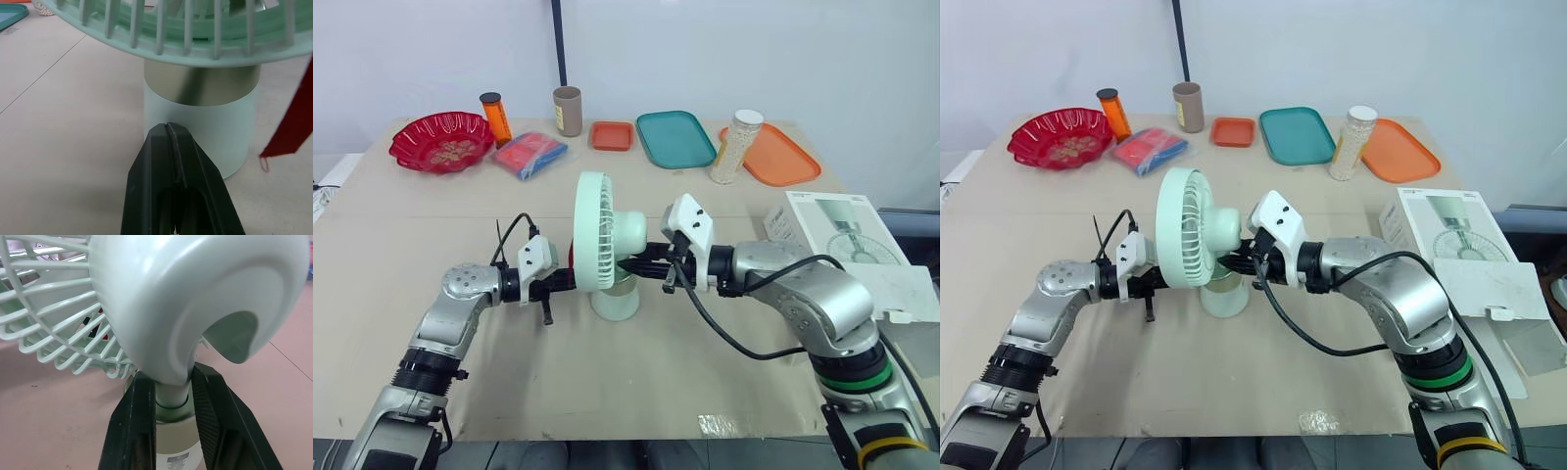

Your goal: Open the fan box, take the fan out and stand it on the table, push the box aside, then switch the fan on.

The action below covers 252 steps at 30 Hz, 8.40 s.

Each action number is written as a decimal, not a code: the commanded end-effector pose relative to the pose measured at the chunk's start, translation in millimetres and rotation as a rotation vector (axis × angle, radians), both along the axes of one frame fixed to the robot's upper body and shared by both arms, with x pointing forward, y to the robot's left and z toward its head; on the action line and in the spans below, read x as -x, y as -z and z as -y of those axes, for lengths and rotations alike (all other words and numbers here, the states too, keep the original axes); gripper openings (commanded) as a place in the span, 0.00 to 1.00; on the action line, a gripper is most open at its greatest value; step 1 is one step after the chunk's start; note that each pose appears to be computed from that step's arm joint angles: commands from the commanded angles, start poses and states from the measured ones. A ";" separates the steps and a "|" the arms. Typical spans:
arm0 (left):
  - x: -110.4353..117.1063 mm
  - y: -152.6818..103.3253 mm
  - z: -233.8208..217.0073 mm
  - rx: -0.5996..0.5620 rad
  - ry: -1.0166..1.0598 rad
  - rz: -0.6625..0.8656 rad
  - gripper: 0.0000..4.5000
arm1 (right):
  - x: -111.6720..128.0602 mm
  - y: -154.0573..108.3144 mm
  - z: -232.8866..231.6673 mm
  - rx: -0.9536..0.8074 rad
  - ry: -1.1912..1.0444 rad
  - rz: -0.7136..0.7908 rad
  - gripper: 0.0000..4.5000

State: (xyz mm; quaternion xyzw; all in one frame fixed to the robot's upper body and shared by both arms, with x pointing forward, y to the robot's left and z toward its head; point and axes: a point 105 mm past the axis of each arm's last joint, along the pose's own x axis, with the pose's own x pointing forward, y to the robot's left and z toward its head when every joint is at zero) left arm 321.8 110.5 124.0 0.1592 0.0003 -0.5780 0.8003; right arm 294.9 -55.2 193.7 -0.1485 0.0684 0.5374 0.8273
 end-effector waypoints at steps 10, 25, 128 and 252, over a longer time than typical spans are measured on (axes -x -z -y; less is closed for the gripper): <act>5.2 -11.4 10.8 0.027 0.042 0.043 0.01 | 1.6 7.1 2.2 0.025 0.017 -0.013 0.20; 5.7 -12.9 -10.3 0.024 -0.034 0.025 0.01 | 6.6 7.8 3.3 0.033 0.010 -0.006 0.20; 5.2 -9.3 14.9 0.057 -0.001 0.023 0.01 | 7.0 4.8 2.8 0.046 -0.002 -0.011 0.20; 13.8 -42.4 -19.2 0.150 -0.276 -0.001 0.01 | 22.7 -17.7 62.2 0.003 0.122 0.158 0.20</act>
